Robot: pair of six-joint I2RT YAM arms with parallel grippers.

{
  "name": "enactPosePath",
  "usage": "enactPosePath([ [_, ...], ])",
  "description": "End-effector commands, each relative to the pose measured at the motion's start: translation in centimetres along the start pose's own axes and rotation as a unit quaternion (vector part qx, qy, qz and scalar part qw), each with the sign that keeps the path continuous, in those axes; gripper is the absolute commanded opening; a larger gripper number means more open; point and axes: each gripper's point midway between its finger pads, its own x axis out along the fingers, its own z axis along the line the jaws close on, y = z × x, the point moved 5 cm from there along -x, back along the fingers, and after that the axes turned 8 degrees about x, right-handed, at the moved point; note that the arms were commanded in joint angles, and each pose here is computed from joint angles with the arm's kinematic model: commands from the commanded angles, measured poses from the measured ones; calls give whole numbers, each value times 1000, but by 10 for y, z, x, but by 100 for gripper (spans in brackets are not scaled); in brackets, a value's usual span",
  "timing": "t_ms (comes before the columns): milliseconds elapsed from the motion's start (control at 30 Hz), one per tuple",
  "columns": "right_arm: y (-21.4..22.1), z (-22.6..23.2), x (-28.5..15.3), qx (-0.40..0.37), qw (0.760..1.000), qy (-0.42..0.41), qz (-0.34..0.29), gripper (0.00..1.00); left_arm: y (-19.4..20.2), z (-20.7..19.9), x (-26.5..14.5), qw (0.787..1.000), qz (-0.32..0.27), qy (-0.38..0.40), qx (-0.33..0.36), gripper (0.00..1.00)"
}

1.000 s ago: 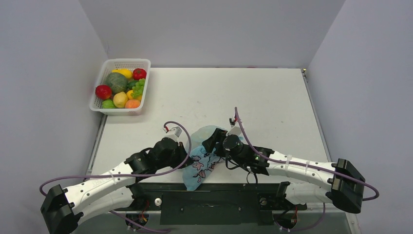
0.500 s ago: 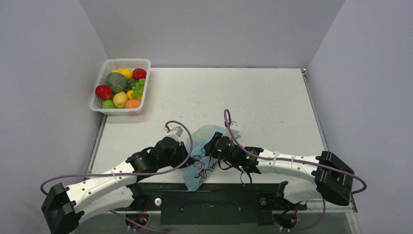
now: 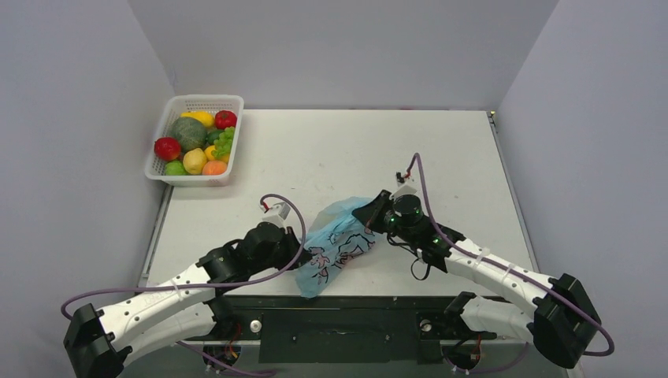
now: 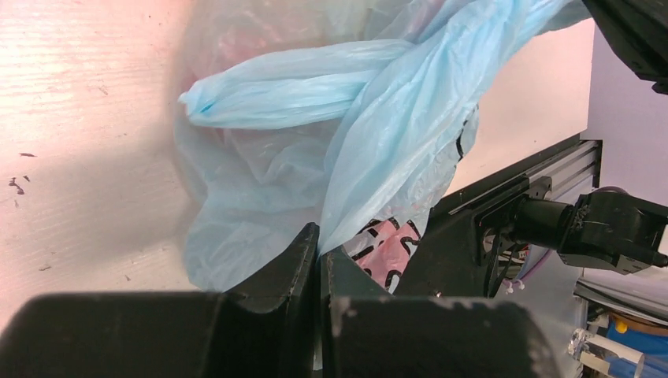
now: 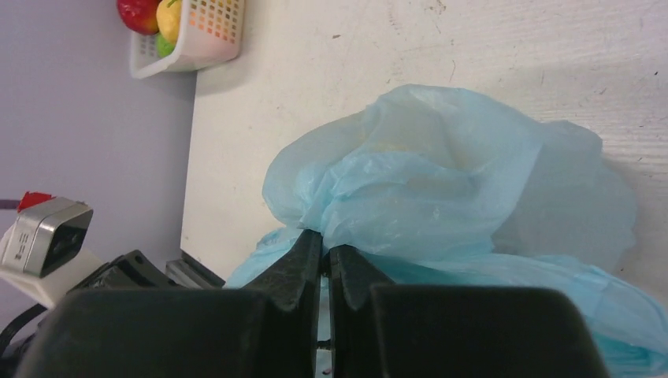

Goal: Take the fake fruits out of the plastic bag

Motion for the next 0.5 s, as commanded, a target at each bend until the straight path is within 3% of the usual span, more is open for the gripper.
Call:
enactPosePath([
  [0,-19,8,-15,-19,996,-81,-10,0,3,7,-8,1000,6,-19,-2,0],
  [67,-17,10,-17,-30,995,-93,0,0,0,2,-10,1000,0,-6,-2,9],
  [133,-14,9,-18,-32,995,-99,9,0,-6,-7,-14,1000,-7,14,2,27],
  [200,-11,11,-17,-32,994,-108,16,0,-16,-18,-20,999,-21,36,7,53],
  [267,-9,12,-17,-30,992,-118,23,0,-29,-31,-28,998,-36,57,16,67],
  [333,-6,14,-16,-30,991,-127,32,0,-44,-44,-36,995,-52,72,35,73],
  [467,-4,16,-16,-34,990,-135,39,0,-73,-69,-47,992,-67,83,70,76],
])
